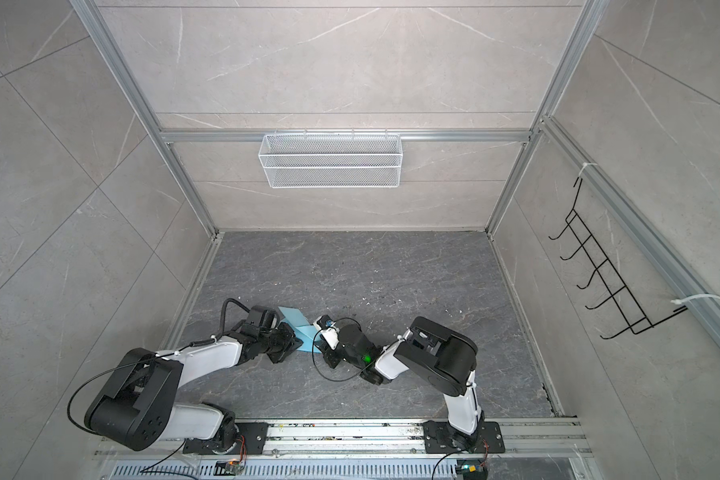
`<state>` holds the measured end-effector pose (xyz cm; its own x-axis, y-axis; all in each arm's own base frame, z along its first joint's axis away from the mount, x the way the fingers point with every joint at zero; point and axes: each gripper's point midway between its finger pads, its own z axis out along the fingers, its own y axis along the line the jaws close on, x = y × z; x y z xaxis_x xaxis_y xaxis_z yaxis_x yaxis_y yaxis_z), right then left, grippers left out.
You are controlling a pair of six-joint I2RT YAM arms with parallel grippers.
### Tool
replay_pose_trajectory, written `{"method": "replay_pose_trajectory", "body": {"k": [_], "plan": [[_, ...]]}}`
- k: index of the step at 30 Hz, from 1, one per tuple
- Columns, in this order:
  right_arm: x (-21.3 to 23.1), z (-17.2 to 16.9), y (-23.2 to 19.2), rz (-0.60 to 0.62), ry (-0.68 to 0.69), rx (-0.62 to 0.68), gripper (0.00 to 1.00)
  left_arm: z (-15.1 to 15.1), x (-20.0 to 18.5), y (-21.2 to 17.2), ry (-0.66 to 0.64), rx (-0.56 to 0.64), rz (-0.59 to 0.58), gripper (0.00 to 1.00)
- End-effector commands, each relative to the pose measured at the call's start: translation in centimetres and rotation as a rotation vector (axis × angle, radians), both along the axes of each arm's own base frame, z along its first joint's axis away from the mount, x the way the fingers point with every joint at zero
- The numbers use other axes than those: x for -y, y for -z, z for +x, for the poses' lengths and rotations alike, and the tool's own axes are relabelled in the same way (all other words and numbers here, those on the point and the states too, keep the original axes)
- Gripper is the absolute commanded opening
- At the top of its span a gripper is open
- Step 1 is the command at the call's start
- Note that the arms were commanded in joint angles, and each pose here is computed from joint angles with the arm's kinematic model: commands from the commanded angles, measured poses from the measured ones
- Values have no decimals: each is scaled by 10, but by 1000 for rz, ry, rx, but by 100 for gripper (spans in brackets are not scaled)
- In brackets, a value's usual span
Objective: Fold a paper plane with a square sheet of paper (pick it up from the middle)
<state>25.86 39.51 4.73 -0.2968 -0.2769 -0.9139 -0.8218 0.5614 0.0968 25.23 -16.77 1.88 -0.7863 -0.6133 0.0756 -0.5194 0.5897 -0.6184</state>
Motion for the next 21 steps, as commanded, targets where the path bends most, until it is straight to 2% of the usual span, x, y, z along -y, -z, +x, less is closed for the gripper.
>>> {"method": "replay_pose_trajectory", "body": {"k": [1,12,21], "plan": [[2,8,-5,-1,42,94,29,-5,-1,2,-1,-39,18,8],[-6,-1,6,-44,-31,119,23,-7,-3,3,-2,-45,28,8],[-10,-5,8,-33,-57,83,9,-7,-4,2,-2,-47,33,8]]}}
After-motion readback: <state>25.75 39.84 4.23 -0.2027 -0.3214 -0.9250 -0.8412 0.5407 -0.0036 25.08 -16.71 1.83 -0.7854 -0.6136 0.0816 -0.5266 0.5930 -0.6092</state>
